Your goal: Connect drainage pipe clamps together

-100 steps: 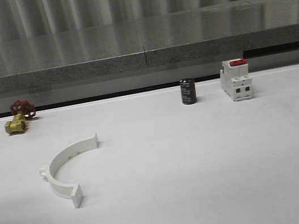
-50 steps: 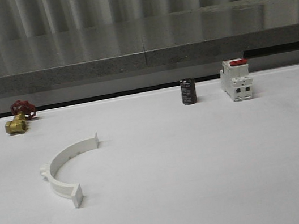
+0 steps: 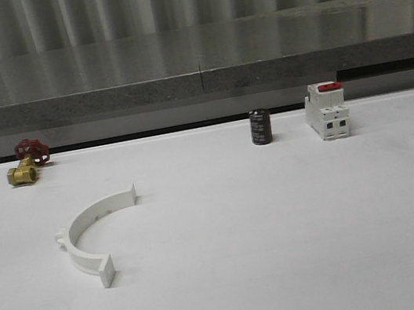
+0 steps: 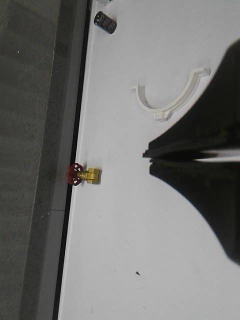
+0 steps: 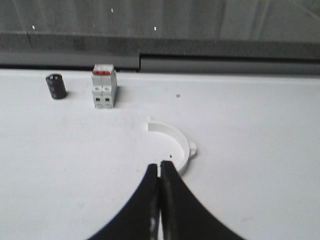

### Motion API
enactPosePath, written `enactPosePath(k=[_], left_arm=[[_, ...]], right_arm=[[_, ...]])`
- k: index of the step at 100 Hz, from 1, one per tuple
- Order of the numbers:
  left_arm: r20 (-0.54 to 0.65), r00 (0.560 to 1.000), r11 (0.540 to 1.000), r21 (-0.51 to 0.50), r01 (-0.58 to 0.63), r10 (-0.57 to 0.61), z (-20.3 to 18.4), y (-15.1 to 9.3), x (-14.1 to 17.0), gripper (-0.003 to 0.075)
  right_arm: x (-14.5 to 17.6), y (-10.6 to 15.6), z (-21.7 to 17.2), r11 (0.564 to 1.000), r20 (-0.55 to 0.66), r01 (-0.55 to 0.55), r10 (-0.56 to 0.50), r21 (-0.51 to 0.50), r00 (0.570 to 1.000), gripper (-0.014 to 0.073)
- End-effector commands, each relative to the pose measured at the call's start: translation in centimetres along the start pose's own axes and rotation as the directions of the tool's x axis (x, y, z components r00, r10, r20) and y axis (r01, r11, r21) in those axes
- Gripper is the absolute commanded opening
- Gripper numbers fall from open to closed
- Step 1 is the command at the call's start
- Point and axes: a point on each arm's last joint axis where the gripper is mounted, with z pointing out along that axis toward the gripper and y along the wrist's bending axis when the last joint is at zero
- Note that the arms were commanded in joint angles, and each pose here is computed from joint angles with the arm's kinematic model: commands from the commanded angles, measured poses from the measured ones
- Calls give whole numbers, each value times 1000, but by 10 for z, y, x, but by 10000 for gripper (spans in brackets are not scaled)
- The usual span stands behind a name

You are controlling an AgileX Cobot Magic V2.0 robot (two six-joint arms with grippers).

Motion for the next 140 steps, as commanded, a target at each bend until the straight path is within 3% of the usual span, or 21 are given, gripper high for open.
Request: enactPosePath(k=[1,23,31,38,53,60,79,102,140], left_arm=[[101,995,1000,18,-10,8,-3,-2,-15,-21],[101,995,1000,18,-10,8,-3,-2,-15,-21],[101,995,1000,18,-10,8,-3,-2,-15,-21],[101,995,1000,18,-10,8,-3,-2,-15,-21],[101,995,1000,18,-10,8,-3,-2,-15,-21],[101,995,1000,18,-10,8,-3,-2,-15,-21],[101,995,1000,18,-10,8,-3,-2,-15,-21],[101,995,1000,18,-10,8,-3,-2,-15,-21],[101,995,1000,18,-10,8,-3,-2,-15,-21]], right_arm=[[-27,0,7,1000,-33,13,-13,2,999,-66],[-58,4,44,999,-273,-47,41,-13,961,-59],[-65,5,63,999,-362,-45,39,-7,931,-7],[-70,6,79,999,-417,-44,38,-4,908,94],[-74,7,113,999,-512,-41,36,1,858,421],[-72,7,128,999,-548,-39,35,4,836,507],[-63,-3,167,998,-638,-48,70,52,766,506],[-52,-37,213,984,-705,-72,166,161,689,506],[-36,-53,281,992,-797,-53,122,113,591,506]])
